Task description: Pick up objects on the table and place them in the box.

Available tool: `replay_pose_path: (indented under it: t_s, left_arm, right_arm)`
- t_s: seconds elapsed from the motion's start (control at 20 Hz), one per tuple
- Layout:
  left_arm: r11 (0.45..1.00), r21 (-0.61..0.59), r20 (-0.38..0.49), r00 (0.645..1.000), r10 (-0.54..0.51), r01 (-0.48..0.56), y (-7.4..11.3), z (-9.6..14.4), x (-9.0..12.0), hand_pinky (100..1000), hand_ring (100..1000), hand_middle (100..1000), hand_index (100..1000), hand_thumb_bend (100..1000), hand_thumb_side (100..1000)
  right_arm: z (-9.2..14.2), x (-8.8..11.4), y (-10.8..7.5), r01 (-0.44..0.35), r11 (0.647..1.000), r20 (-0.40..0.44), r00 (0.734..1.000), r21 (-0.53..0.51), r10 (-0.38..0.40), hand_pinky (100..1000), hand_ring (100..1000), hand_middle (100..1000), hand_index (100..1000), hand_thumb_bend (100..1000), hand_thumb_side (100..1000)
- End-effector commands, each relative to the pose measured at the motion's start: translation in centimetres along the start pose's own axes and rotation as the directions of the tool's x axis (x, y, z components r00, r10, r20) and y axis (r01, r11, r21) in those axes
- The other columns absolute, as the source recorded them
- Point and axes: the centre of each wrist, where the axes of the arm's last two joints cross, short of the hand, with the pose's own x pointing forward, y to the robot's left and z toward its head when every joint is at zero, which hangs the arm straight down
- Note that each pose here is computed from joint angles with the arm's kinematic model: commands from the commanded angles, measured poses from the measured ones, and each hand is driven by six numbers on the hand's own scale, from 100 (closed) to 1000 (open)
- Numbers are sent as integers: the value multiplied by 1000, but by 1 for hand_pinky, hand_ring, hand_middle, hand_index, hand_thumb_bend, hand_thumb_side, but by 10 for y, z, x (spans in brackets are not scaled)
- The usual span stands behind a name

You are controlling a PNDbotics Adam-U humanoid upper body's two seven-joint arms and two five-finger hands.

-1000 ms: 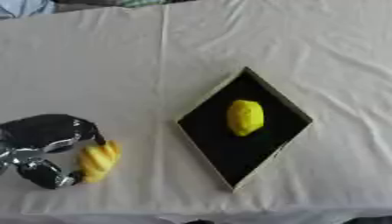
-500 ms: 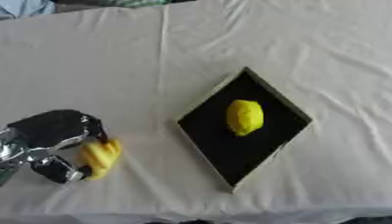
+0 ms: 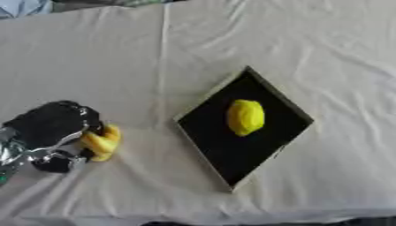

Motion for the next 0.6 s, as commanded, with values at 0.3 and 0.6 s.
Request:
replay_pose_path:
  t_s: [0.3,0.6]
  left_arm:
    - [994,93,40,997,59,-63,33,7,-8,719,583,470,601,100,100]
    - [951,286,101,990,94,-120,80,-1,-11,720,578,480,605,100,100]
  right_arm:
    - [-4,6,-5,-10,1000,22,1000,-15,10,925,814,692,840,100,583]
    - [-7,7,-5,-11,1000,37,999,-18,12,923,814,693,840,100,582]
